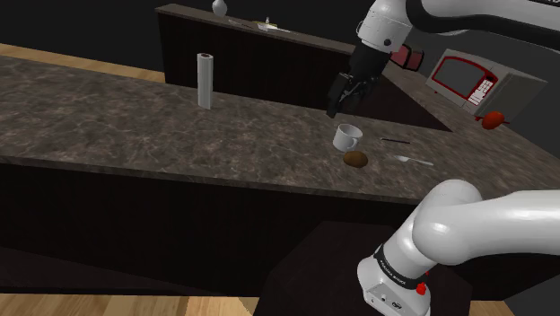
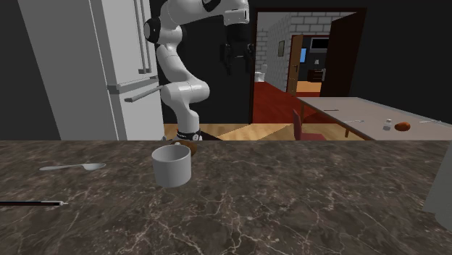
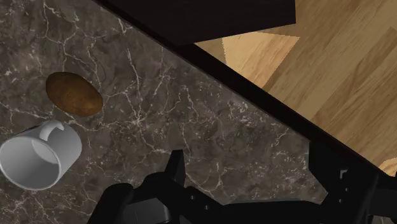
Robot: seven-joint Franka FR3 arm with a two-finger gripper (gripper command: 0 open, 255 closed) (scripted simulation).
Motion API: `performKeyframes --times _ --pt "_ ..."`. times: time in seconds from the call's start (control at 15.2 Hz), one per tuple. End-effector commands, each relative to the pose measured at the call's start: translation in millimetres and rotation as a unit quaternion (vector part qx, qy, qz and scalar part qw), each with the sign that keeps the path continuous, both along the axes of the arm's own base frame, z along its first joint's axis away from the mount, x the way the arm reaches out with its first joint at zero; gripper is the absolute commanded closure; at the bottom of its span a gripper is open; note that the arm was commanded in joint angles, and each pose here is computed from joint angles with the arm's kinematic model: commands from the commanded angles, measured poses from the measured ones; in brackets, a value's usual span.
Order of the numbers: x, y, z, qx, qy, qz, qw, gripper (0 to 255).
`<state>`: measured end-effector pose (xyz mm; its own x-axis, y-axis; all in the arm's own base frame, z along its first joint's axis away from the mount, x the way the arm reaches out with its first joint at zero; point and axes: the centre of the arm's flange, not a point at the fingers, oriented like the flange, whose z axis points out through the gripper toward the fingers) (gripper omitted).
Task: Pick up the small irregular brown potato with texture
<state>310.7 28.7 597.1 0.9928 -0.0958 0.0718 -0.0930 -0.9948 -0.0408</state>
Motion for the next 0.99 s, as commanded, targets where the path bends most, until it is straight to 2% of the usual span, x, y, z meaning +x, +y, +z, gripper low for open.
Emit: performKeyframes --times 0.0,0.46,0.92 --pt "0 0 0 0.000 0.000 0.000 1.0000 0" --pt "-23 -65 -59 -0.012 -0.005 0.063 0.9979 0" --pt "-38 -134 -117 -0.024 -0.009 0.125 0.9918 0"
